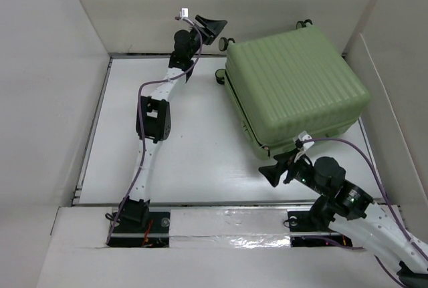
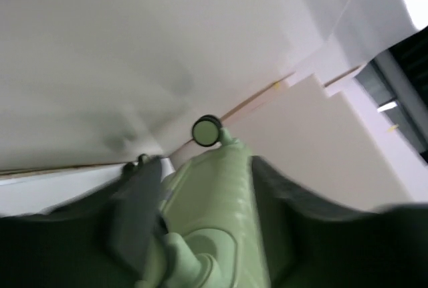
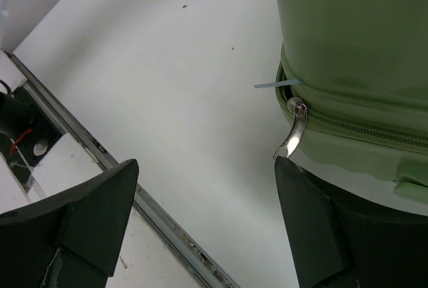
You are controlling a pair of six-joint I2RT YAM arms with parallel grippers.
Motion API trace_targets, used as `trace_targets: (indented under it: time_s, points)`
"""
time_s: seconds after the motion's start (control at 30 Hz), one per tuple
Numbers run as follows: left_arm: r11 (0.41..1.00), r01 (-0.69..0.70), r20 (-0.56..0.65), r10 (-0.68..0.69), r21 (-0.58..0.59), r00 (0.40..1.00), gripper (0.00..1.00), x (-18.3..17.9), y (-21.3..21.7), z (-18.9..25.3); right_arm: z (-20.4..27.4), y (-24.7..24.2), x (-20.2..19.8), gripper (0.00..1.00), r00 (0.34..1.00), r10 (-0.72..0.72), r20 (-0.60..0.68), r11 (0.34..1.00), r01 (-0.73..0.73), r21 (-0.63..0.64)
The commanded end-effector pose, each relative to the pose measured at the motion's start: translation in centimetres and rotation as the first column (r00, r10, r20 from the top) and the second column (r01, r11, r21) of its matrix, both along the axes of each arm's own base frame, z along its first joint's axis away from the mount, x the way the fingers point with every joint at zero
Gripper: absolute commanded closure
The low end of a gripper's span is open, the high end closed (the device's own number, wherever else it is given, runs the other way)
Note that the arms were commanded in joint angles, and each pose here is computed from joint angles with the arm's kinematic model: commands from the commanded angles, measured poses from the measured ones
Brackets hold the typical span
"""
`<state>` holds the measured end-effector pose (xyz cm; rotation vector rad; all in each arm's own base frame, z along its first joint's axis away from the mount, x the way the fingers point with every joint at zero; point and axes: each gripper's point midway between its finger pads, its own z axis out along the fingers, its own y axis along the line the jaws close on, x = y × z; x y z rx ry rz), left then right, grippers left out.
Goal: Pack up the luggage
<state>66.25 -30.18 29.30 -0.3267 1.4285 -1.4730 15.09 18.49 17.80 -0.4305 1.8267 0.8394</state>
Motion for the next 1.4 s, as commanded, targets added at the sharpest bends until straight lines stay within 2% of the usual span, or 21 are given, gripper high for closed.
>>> trace_targets:
  time_s: [0.0, 0.27, 0.33, 0.37, 0.4, 0.47, 0.5, 0.57, 0.6, 0.63, 0.67, 0.7, 0.73, 0.8, 0.83, 0.9, 0.93, 1.0, 1.03, 1.2, 1.37]
  points:
    - [0.994, 0.077, -0.080, -0.070, 0.081, 0.994, 0.42, -0.8, -3.0, -4.0, 2.4, -0.1, 0.5, 0.11, 0.999, -0.019, 0.049, 1.000, 0.019, 0.013]
    - [0.976, 0.047, -0.163, -0.011, 0.213, 0.987, 0.23, -1.1, -3.3, -9.6, 4.8, -0.9, 1.0, 0.14, 0.991, -0.075, 0.108, 0.994, 0.067, 0.083]
    - [0.972, 0.034, -0.156, 0.002, 0.231, 0.988, 0.23, -1.1, -3.0, -10.1, 6.1, -1.4, 1.8, 0.41, 0.983, -0.117, 0.144, 0.991, 0.107, 0.077]
    - [0.971, 0.041, -0.154, -0.004, 0.236, 0.988, 0.23, -1.1, -3.1, -10.1, 6.9, -1.8, 2.4, 0.65, 0.976, -0.153, 0.154, 0.987, 0.143, 0.074]
    - [0.968, 0.051, -0.159, -0.012, 0.245, 0.987, 0.23, -1.1, -3.3, -10.5, 9.8, -2.5, 2.8, 0.98, 0.963, -0.201, 0.181, 0.977, 0.184, 0.108]
    - [0.965, 0.085, -0.158, -0.047, 0.247, 0.986, 0.23, -1.8, -4.3, -10.8, 11.1, -4.2, 5.5, 1.00, 0.918, -0.348, 0.191, 0.937, 0.348, 0.036]
    - [0.964, 0.086, -0.165, -0.045, 0.250, 0.985, 0.23, -1.9, -4.3, -11.4, 14.9, -5.4, 6.4, 0.99, 0.880, -0.414, 0.233, 0.910, 0.409, 0.072]
    - [0.964, 0.088, -0.151, -0.051, 0.252, 0.987, 0.23, -2.4, -4.9, -11.0, 15.6, -7.0, 10.6, 0.92, 0.798, -0.527, 0.293, 0.821, 0.566, -0.067]
    - [0.961, 0.101, -0.152, -0.064, 0.256, 0.986, 0.23, -2.8, -5.6, -11.1, 16.6, -10.0, 13.2, 0.83, 0.718, -0.620, 0.316, 0.734, 0.673, -0.089]
    - [0.963, 0.099, -0.149, -0.063, 0.250, 0.987, 0.24, -2.8, -5.6, -10.8, 19.8, -10.7, 14.8, 0.76, 0.706, -0.612, 0.357, 0.731, 0.677, -0.084]
    - [0.963, 0.110, -0.149, -0.074, 0.246, 0.986, 0.24, -3.1, -6.3, -10.7, 18.1, -11.2, 18.4, 0.69, 0.718, -0.617, 0.320, 0.709, 0.685, -0.169]
    - [0.965, 0.108, -0.142, -0.075, 0.240, 0.987, 0.25, -3.1, -6.4, -10.3, 18.4, -12.8, 20.4, 0.52, 0.702, -0.643, 0.307, 0.687, 0.705, -0.174]
    - [0.967, 0.104, -0.137, -0.074, 0.231, 0.988, 0.26, -3.0, -6.3, -10.1, 18.6, -17.2, 22.4, 0.41, 0.629, -0.727, 0.277, 0.613, 0.775, -0.151]
    - [0.972, 0.116, -0.144, -0.087, 0.204, 0.986, 0.27, -3.3, -7.1, -10.1, 18.4, -19.9, 26.8, 0.15, 0.609, -0.760, 0.227, 0.600, 0.792, -0.114]
    - [0.974, 0.125, -0.141, -0.099, 0.188, 0.985, 0.28, -3.4, -7.3, -9.9, 18.1, -23.3, 28.4, 0.10, 0.559, -0.808, 0.185, 0.554, 0.828, -0.086]
    - [0.975, 0.154, -0.144, -0.131, 0.160, 0.981, 0.32, -3.7, -7.6, -10.0, 20.0, -24.4, 31.4, 0.04, 0.598, -0.785, 0.163, 0.596, 0.800, -0.065]
    - [0.974, 0.169, -0.134, -0.149, 0.153, 0.980, 0.33, -4.3, -8.3, -9.7, 16.2, -25.4, 34.0, 0.01, 0.607, -0.789, 0.097, 0.593, 0.793, -0.141]
    - [0.973, 0.176, -0.127, -0.157, 0.151, 0.979, 0.40, -4.6, -8.3, -9.4, 16.9, -28.4, 36.0, 0.00, 0.570, -0.816, 0.098, 0.555, 0.819, -0.145]
    - [0.973, 0.177, -0.112, -0.161, 0.146, 0.980, 0.42, -4.8, -8.3, -9.1, 14.0, -29.3, 37.3, 0.00, 0.578, -0.815, 0.039, 0.563, 0.807, -0.180]
    - [0.972, 0.195, -0.094, -0.183, 0.134, 0.979, 0.63, -6.4, -7.9, -8.7, 12.0, -32.9, 39.7, 0.00, 0.618, -0.784, -0.060, 0.620, 0.783, -0.049]
    - [0.980, 0.172, -0.013, -0.171, 0.101, 0.985, 0.86, -8.4, -6.8, -6.7, 9.6, -26.5, 42.9, 0.00, 0.856, -0.470, -0.216, 0.871, 0.489, 0.040]
